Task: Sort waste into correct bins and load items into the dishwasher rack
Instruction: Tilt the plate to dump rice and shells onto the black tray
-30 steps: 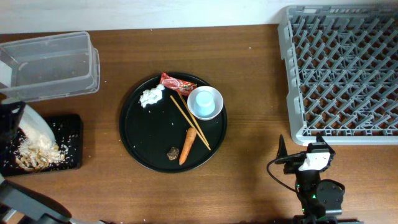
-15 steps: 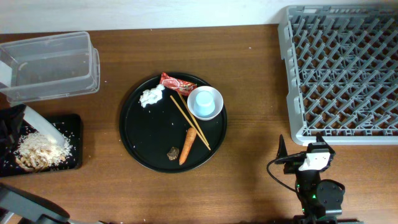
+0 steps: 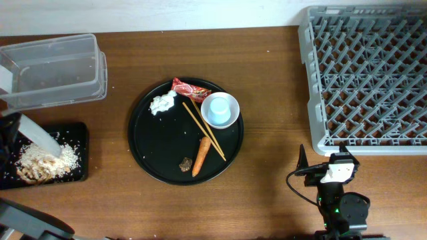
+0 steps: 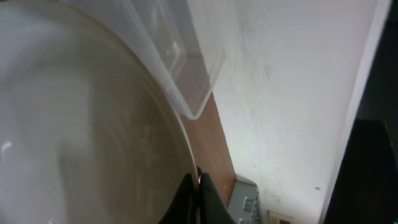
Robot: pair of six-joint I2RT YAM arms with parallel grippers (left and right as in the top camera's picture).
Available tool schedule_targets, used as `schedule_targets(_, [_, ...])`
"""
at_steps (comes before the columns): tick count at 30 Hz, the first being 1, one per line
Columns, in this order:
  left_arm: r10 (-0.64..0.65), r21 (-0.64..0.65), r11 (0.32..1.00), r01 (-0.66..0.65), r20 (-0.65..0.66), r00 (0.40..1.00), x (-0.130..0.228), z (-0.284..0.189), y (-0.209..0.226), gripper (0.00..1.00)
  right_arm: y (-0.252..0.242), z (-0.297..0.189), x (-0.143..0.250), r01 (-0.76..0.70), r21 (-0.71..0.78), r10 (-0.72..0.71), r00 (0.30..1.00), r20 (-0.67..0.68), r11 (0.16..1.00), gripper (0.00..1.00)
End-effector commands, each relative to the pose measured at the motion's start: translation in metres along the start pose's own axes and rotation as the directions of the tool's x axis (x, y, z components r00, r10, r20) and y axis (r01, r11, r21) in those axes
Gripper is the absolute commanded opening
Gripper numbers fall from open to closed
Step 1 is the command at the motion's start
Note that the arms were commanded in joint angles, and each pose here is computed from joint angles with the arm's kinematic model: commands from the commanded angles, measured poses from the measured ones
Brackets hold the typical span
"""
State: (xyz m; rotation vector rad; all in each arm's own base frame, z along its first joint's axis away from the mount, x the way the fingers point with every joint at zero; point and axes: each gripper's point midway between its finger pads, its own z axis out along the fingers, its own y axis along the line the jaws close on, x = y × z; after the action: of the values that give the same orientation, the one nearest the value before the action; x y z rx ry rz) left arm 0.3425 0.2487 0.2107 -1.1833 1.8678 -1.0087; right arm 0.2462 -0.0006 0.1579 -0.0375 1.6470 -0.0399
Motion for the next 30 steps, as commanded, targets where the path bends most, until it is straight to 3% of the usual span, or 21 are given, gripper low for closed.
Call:
schedule_targets(1, [0.086, -0.055, 0.995, -0.083, 0.051, 0.995, -0.010, -0.007, 0.002, 0.00, 0.000, 0.000, 0.003, -0.007, 0.002, 0.007, 1.000, -0.005, 1.000, 0.98])
schedule_targets(2, [0.026, -0.061, 0.998, -0.024, 0.038, 0.999, -0.005, -0.008, 0.006, 0.00, 0.000, 0.000, 0.003, -0.007, 0.002, 0.007, 1.000, -0.005, 1.000, 0.98])
schedule_targets(6, [0.030, 0.006, 1.000, -0.030, -0.010, 1.000, 0.000, -0.001, 0.001, 0.00, 0.000, 0.000, 0.003, -0.007, 0.002, 0.007, 1.000, -0.006, 1.000, 0.98])
schedule_targets(7, [0.084, 0.113, 0.990, -0.080, -0.037, 0.996, 0.003, 0.000, -0.015, 0.00, 0.000, 0.000, 0.003, -0.007, 0.002, 0.007, 1.000, -0.005, 1.000, 0.98])
schedule_targets(8, [0.158, 0.130, 0.980, -0.154, -0.023, 0.987, -0.002, 0.005, -0.017, 0.00, 0.000, 0.000, 0.003, -0.007, 0.002, 0.007, 1.000, -0.005, 1.000, 0.98])
schedule_targets(10, [0.029, 0.069, 0.997, -0.026, -0.040, 0.999, 0.000, 0.008, -0.002, 0.00, 0.000, 0.000, 0.003, -0.007, 0.002, 0.007, 1.000, -0.005, 1.000, 0.98])
schedule_targets(12, [0.101, 0.079, 0.992, -0.099, -0.030, 0.994, -0.003, 0.008, -0.001, 0.00, 0.000, 0.000, 0.003, -0.007, 0.002, 0.007, 1.000, -0.005, 1.000, 0.98])
schedule_targets(14, [-0.068, -0.034, 0.997, 0.067, -0.035, 0.997, 0.002, 0.007, 0.021, 0.00, 0.000, 0.000, 0.003, -0.007, 0.002, 0.007, 1.000, -0.005, 1.000, 0.98])
schedule_targets(18, [-0.058, 0.104, 0.992, 0.066, -0.071, 0.996, 0.003, 0.005, -0.005, 0.00, 0.000, 0.000, 0.003, -0.007, 0.002, 0.007, 1.000, -0.005, 1.000, 0.98])
schedule_targets(22, [0.036, 0.252, 0.968, -0.012, -0.090, 0.995, 0.002, 0.000, -0.033, 0.00, 0.000, 0.000, 0.003, -0.007, 0.002, 0.007, 1.000, -0.005, 1.000, 0.98])
schedule_targets(27, [-0.013, 0.243, 0.969, 0.040, -0.112, 0.994, 0.011, -0.005, -0.041, 0.00, 0.000, 0.000, 0.003, -0.007, 0.002, 0.007, 1.000, -0.005, 1.000, 0.98])
schedule_targets(30, [-0.012, 0.175, 0.984, 0.028, -0.094, 0.996, 0.020, -0.005, -0.046, 0.00, 0.000, 0.000, 0.003, -0.007, 0.002, 0.007, 1.000, -0.005, 1.000, 0.98])
